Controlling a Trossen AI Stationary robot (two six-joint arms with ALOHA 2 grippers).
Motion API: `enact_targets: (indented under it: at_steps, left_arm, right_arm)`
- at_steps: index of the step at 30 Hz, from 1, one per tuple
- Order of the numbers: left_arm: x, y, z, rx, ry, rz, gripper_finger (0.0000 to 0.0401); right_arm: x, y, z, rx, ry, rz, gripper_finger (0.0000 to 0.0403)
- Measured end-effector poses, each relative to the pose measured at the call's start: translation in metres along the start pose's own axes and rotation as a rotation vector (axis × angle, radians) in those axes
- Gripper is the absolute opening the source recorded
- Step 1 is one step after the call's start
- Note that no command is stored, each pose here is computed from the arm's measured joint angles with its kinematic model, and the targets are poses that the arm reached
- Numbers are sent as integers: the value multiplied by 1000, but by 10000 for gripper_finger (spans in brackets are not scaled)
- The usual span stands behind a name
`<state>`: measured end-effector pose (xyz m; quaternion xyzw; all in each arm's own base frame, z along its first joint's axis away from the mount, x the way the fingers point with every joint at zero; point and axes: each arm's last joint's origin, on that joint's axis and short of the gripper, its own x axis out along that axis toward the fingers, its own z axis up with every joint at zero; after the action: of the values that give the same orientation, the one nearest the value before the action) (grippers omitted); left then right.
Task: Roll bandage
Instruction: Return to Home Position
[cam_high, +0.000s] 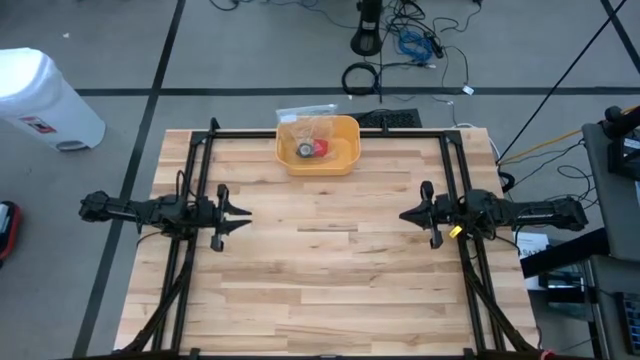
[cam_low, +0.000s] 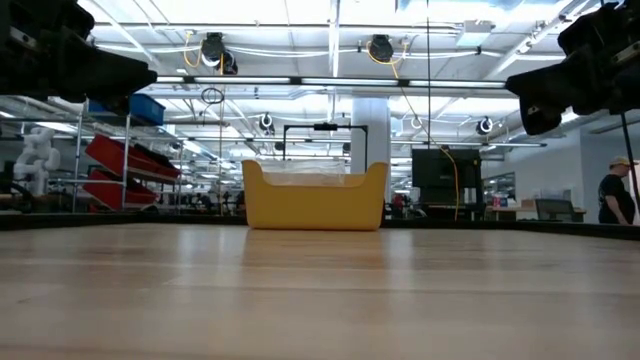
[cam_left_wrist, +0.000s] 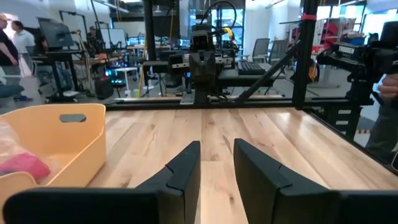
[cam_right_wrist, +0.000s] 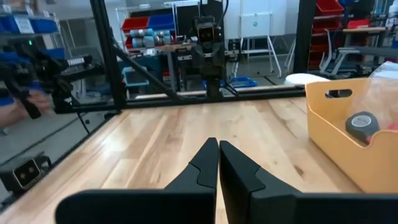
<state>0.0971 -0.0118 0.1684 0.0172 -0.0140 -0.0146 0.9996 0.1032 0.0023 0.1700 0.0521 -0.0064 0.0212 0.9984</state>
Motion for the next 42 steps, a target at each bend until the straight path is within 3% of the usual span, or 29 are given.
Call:
enact_targets:
  at_steps: [42]
  left_arm:
    - [0, 0, 0, -4, 2, 1, 102]
  right_arm:
    - [0, 0, 0, 7, 5, -1, 0]
